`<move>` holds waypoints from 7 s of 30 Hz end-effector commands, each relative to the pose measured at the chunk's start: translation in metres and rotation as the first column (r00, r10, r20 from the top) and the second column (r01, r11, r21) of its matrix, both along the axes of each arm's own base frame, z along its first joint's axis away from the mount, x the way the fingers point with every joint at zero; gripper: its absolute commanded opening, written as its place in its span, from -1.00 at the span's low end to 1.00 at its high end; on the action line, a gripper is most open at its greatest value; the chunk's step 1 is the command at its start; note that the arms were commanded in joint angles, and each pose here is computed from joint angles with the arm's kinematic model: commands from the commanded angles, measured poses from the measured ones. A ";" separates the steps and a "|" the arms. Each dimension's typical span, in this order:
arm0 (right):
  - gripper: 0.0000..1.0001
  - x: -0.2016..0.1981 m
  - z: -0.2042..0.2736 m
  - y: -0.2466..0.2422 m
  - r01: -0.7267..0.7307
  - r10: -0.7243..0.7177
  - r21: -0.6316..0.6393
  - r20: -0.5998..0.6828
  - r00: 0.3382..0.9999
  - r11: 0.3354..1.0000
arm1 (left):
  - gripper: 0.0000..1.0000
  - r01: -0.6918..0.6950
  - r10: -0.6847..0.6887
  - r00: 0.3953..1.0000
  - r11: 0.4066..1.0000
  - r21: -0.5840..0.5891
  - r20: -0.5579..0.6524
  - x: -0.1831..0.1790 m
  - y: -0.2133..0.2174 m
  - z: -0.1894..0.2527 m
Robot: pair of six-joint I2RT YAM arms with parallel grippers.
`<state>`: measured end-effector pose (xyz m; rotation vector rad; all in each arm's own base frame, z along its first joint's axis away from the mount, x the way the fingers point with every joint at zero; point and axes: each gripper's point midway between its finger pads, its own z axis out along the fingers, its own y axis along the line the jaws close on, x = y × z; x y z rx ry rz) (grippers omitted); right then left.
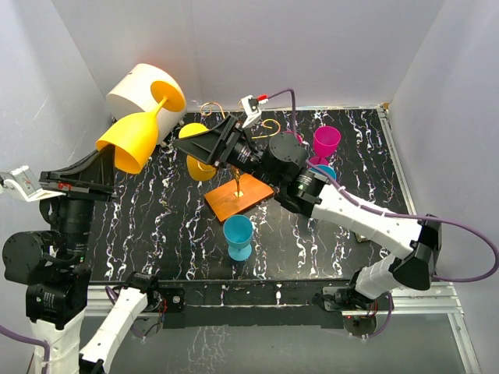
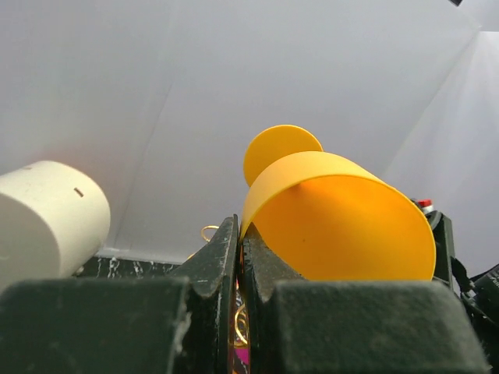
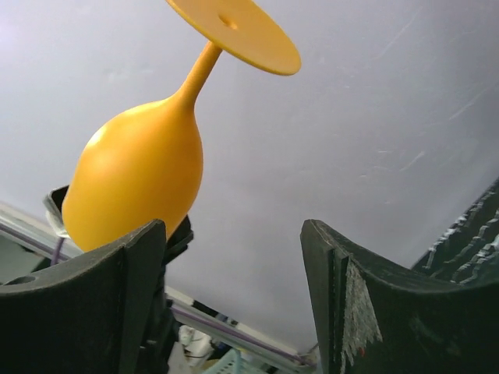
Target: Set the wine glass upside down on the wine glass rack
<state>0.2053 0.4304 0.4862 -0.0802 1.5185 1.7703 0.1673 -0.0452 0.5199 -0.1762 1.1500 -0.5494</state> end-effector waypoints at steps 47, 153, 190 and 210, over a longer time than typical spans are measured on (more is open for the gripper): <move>-1.00 0.010 0.092 0.005 0.022 0.079 0.396 -0.237 0.968 0.918 | -1.00 0.121 -0.133 0.982 0.988 0.094 0.136 -0.013 -0.025 0.012; 0.44 -0.022 0.008 0.008 0.099 0.042 -0.195 0.612 0.789 0.976 | -1.00 -0.053 -0.090 0.954 0.888 -0.456 -0.286 0.027 0.002 -0.006; 0.46 -0.055 0.007 -0.108 0.179 -0.168 0.011 0.404 0.899 0.984 | -1.00 0.233 -0.286 0.835 0.958 -0.168 -0.470 0.224 -0.105 -0.048; 0.50 -0.052 -0.009 -0.113 0.205 -0.202 0.034 0.387 0.900 0.978 | -1.00 0.380 -0.415 0.747 0.908 -0.179 -0.519 0.228 -0.134 -0.083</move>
